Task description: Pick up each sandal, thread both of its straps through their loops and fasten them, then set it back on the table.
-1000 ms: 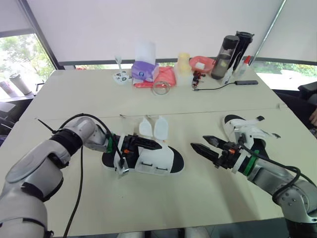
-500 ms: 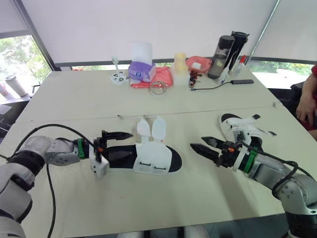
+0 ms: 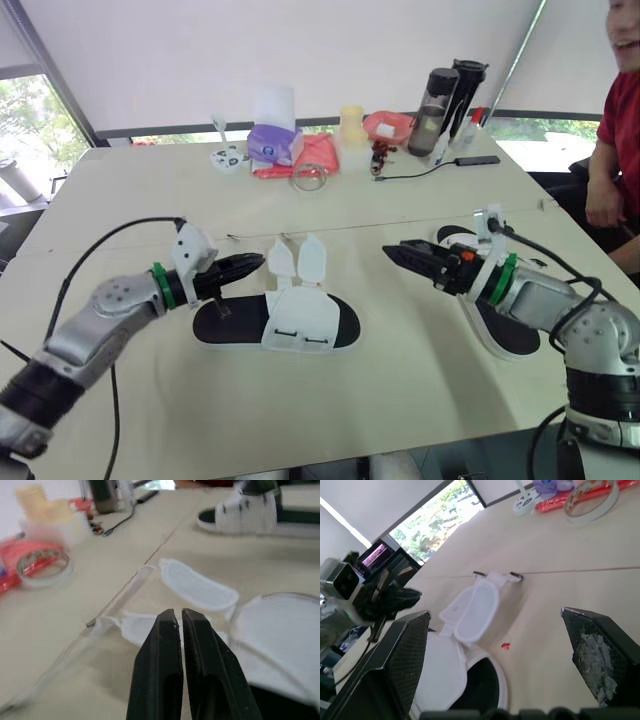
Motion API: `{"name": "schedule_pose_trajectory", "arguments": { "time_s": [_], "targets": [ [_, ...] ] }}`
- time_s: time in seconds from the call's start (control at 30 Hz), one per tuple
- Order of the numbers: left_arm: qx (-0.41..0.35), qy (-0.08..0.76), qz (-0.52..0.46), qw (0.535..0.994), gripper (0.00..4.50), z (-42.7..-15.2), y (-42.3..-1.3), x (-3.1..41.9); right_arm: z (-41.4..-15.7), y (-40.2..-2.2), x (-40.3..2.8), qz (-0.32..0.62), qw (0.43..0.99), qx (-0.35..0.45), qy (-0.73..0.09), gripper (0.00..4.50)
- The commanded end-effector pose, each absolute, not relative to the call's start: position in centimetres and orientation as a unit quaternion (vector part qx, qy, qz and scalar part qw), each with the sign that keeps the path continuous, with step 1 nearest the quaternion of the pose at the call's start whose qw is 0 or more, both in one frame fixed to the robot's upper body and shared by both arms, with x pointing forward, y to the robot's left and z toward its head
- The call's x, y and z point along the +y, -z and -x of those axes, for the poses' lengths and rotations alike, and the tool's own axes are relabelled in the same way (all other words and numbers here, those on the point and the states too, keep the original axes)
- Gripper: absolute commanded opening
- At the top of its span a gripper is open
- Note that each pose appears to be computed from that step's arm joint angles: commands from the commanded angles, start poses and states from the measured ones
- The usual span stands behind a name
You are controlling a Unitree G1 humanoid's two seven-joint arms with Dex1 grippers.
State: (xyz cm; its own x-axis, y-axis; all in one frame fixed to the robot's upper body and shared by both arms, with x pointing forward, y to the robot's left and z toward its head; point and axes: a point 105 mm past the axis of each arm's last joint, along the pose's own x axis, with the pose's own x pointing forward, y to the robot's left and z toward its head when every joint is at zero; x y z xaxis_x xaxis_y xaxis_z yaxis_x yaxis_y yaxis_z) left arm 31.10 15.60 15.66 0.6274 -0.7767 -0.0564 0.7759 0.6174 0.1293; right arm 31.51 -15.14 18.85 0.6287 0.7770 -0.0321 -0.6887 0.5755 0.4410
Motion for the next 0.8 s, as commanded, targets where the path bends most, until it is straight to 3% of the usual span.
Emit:
{"name": "schedule_pose_trajectory", "arguments": {
  "time_s": [0.03,0.17,0.3,0.53,0.8],
  "targets": [
    [-0.016,0.333,0.001,0.943,0.04,-31.8,-17.4,16.3,-32.0,-20.5,-15.0,-0.210,0.878,0.090,-0.421,4.50],
    [-0.045,0.163,0.075,0.983,0.04,-33.7,-17.7,17.2,-32.3,-20.7,-14.4,-0.217,0.875,0.087,-0.423,4.50],
    [-0.069,0.105,0.094,0.988,0.04,-34.5,-18.4,16.7,-32.1,-20.3,-14.0,-0.218,0.874,0.088,-0.425,4.50],
    [-0.021,0.168,0.100,0.980,0.04,-31.9,-16.9,16.3,-33.0,-20.7,-14.1,-0.223,0.870,0.105,-0.426,4.50],
    [0.072,0.278,0.105,0.952,0.04,-28.3,-12.6,16.5,-36.1,-20.9,-12.9,-0.272,0.856,0.167,-0.407,4.50]
  ]
}}
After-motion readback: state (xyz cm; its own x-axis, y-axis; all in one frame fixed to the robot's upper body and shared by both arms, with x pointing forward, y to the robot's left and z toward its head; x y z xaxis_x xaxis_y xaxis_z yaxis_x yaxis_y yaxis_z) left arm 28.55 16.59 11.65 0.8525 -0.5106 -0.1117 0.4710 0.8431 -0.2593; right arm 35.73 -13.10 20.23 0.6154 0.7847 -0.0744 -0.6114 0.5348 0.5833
